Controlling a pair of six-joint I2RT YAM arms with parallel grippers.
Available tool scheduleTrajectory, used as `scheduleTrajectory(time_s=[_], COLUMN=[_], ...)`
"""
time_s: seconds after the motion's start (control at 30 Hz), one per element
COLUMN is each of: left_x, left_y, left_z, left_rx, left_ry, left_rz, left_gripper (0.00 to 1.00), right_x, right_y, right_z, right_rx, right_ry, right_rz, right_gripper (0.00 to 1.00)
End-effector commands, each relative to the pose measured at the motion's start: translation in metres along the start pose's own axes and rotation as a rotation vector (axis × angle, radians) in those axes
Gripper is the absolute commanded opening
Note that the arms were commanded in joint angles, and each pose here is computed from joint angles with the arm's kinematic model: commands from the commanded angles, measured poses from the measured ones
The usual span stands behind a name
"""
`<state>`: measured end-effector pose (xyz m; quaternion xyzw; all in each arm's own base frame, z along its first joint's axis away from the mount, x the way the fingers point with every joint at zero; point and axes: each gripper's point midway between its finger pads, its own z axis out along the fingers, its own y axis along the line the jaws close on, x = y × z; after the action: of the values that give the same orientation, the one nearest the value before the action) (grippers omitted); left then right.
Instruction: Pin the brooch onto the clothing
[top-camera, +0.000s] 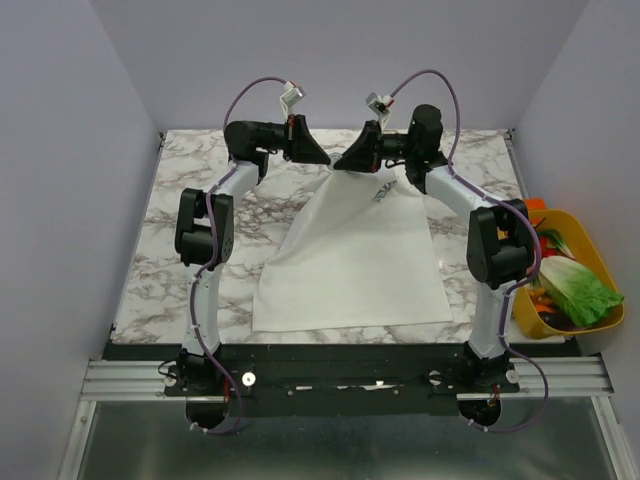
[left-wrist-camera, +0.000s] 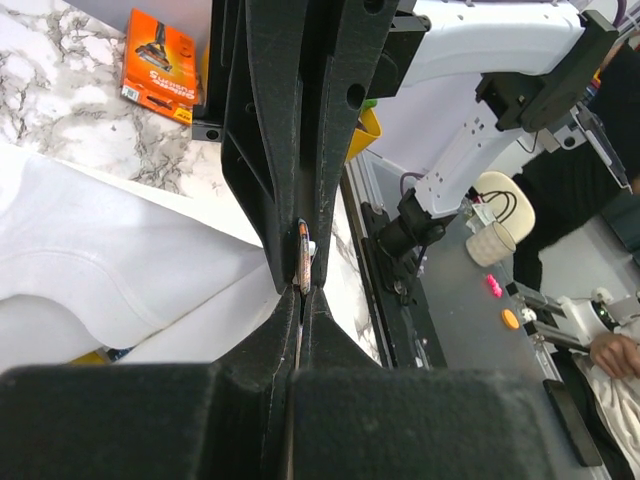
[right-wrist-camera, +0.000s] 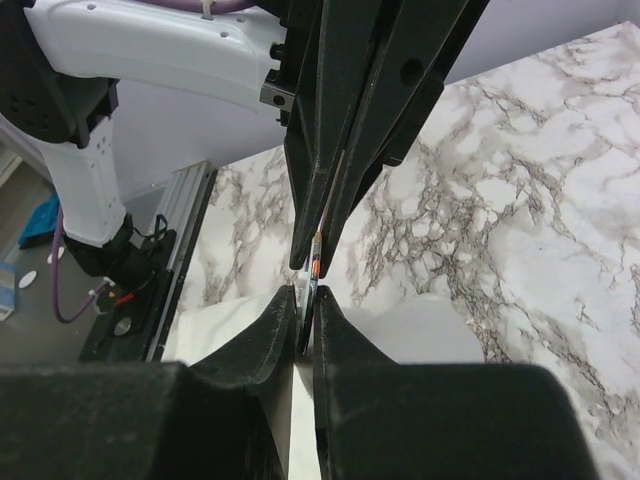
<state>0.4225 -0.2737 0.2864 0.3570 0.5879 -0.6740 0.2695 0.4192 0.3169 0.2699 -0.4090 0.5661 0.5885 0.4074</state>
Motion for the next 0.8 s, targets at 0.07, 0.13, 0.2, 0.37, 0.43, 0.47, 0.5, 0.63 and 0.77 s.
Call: scheduleTrajectory(time_s=[0.07, 0.13, 0.2, 0.37, 0.43, 0.47, 0.5, 0.63, 0.77], left_x=[-0.004, -0.014, -0.021, -0.035, -0.045, -0.051, -0.054, -0.054, -0.047], left_y=[-0.028, -0.034, -0.034, -0.042, -0.033, -0.037, -0.027, 0.016, 0.025], left_z=[0.007, 0.007, 0.006, 0.006, 0.002, 0.002, 0.001, -0.006, -0.005], left_rx=[0.041, 0.045, 0.046, 0.049, 0.025, 0.014, -0.017, -0.249, -0.341], left_ry=[0.039, 0.017, -0.020, -0.066, -0.123, -0.136, -0.148, -0.171, -0.111], left_rz=[0.378, 0.386, 0.369, 0.390, 0.368, 0.382, 0.307, 0.243, 0.303], left_gripper=[0.00, 0.00, 0.00, 0.00, 0.00, 0.00, 0.00, 0.00, 0.00], right_x=[-0.009, -0.010, -0.010, -0.014, -0.016, -0.017, -0.018, -0.019, -0.020], right_y=[-0.006, -0.006, -0.005, -0.001, 0.000, 0.000, 0.002, 0.003, 0.003], right_z=[-0.001, -0.001, -0.001, -0.002, -0.003, -0.003, -0.003, -0.003, -0.003], right_rx=[0.015, 0.013, 0.011, 0.022, 0.027, 0.025, 0.022, 0.029, 0.031], right_ry=[-0.018, -0.017, -0.016, -0.021, -0.024, -0.025, -0.024, -0.025, -0.027], right_rz=[-0.051, -0.051, -0.051, -0.075, -0.086, -0.092, -0.096, -0.104, -0.113], right_gripper=[0.14, 0.14, 0.20, 0.54, 0.59, 0.61, 0.62, 0.64, 0.64])
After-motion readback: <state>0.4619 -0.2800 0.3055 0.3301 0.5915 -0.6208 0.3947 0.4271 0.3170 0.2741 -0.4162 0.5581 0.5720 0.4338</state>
